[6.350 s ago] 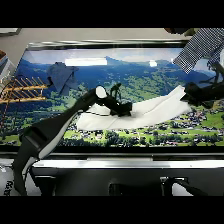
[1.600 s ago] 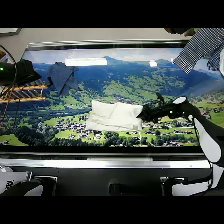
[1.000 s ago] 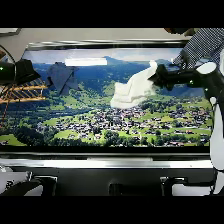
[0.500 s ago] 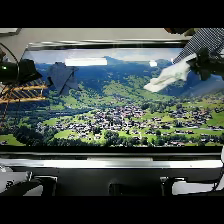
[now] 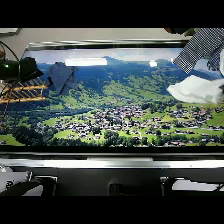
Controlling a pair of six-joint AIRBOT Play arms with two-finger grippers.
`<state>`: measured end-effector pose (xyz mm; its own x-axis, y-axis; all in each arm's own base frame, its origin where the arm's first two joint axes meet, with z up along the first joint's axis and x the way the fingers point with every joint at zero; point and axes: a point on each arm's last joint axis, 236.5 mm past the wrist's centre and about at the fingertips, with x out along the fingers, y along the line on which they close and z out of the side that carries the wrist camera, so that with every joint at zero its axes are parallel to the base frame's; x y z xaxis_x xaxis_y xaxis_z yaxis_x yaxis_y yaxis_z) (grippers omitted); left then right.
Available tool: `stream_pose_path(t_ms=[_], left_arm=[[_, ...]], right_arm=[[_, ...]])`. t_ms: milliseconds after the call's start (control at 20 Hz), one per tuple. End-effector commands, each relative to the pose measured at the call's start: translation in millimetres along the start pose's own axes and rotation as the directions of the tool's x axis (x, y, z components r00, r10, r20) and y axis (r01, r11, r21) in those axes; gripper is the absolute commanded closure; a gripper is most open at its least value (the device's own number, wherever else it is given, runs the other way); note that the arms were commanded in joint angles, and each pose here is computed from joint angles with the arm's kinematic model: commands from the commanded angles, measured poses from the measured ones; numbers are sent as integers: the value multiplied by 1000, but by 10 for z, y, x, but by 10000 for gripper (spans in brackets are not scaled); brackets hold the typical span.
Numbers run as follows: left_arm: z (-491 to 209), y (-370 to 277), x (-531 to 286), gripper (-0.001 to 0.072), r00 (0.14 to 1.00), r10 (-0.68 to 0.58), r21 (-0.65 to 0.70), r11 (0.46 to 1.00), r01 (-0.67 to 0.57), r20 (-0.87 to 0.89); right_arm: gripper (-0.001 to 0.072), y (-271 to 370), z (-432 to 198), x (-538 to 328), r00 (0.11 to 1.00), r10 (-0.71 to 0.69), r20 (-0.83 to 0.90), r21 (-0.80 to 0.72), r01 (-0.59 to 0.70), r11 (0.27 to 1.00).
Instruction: Fold the clothes and pants, and hang the long-sleeved shirts on hangers.
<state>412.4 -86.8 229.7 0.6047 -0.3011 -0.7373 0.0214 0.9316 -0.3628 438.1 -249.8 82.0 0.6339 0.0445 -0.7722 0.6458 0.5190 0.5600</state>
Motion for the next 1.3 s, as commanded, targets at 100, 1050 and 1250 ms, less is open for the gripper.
stream_pose_path(t_ms=[100,1050,1250], left_arm=[[16,2,7,687,1000,-1,-1,1000,1,6],[13,-2,7,687,1000,-2,-1,1000,2,5],[13,-2,7,687,1000,-2,-1,1000,2,5]], right_arm=[[682,-1208,-574,-187,974,-220,-59,152,227,962],[681,-2446,-1884,-725,725,-612,-317,183,679,711],[681,-2514,-1984,-806,685,-636,-354,181,718,673]])
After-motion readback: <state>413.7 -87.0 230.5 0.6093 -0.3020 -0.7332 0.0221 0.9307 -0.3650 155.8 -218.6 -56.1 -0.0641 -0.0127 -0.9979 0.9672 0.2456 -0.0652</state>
